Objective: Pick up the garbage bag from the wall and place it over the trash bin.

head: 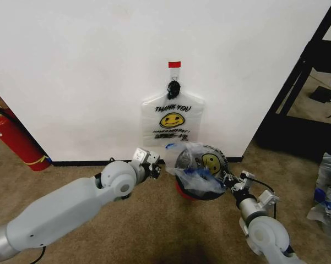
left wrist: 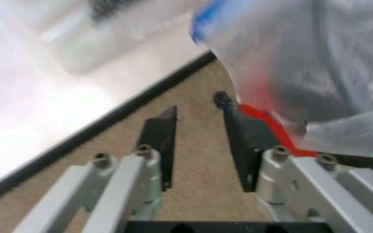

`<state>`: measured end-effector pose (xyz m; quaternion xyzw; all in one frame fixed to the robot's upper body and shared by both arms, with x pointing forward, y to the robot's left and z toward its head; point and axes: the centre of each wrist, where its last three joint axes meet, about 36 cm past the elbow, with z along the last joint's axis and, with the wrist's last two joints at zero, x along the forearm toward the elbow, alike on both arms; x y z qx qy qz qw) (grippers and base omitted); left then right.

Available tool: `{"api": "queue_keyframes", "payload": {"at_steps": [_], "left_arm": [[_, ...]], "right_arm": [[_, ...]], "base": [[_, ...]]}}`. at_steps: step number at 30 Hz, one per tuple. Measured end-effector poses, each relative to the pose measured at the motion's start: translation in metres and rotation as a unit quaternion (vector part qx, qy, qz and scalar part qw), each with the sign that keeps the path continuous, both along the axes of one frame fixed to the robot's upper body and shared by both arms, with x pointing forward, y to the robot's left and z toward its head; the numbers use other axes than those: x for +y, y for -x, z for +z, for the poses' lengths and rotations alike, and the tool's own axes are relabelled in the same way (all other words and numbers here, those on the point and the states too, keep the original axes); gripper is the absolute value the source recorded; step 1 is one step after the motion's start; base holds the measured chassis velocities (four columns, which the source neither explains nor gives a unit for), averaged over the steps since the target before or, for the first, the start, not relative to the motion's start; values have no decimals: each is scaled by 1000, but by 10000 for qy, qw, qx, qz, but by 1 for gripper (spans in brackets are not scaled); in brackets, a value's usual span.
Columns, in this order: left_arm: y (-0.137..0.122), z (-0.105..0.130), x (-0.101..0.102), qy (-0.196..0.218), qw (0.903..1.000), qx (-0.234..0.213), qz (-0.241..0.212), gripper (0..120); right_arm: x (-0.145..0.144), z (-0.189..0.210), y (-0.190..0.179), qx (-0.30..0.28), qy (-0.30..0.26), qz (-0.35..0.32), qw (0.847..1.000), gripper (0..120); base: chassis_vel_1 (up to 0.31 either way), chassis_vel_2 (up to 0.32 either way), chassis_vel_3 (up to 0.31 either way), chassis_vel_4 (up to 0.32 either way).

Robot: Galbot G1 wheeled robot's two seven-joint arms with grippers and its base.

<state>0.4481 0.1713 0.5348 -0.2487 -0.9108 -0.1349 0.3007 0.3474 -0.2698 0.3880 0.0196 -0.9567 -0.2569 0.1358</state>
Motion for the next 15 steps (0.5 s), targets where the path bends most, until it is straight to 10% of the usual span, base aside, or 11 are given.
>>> {"api": "queue_keyframes", "payload": {"at_steps": [7,15], "left_arm": [[47,35,1,41,9962,-796,-358,56],[78,50,-62,194,9769,-983,-1889,86]], "right_arm": [[0,-2,2,156,-7,-12,9999,0],[4,-8,8,284,155,36,9995,0]], "base": [[0,0,0,0],[0,0,0,0]]}}
